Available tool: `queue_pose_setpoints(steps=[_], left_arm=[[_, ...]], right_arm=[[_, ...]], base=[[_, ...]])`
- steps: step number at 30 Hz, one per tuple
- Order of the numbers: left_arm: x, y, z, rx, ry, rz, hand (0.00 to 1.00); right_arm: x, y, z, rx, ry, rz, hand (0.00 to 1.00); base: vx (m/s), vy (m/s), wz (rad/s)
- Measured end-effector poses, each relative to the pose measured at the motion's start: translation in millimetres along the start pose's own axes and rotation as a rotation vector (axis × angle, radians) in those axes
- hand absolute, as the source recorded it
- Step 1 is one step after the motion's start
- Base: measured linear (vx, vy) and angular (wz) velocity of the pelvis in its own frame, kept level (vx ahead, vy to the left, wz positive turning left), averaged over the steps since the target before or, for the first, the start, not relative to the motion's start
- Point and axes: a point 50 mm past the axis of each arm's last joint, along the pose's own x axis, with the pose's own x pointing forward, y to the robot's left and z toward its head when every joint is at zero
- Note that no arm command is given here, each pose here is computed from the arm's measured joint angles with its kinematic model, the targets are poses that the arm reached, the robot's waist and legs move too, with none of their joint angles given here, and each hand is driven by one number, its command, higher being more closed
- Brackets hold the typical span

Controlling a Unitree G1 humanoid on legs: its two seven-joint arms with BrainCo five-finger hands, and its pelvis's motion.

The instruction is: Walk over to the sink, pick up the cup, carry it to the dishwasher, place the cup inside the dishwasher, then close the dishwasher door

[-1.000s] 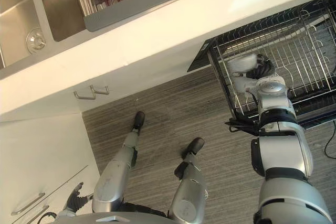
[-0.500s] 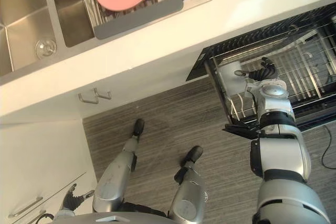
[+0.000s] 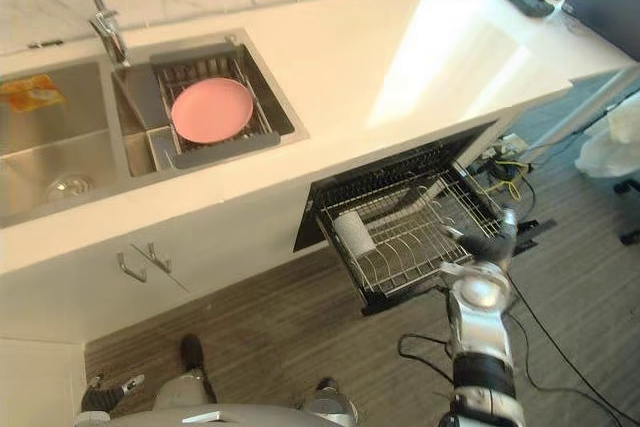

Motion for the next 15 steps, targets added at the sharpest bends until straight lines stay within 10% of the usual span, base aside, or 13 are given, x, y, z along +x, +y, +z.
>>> queue_pose_setpoints(steps=[6,15], left_arm=[[-9,-32,-4,-0.036,0.028,-0.189,0.00],[-14,-39,-31,-0.051,0.190,-0.270,0.00]], right_arm=[[-28,36,27,0.532,-0.104,0.258,0.00],[-38,47,61,0.587,-0.222,0.303,0.00]], base=[[0.00,0.046,-0.10],[0.01,0.042,-0.06]])
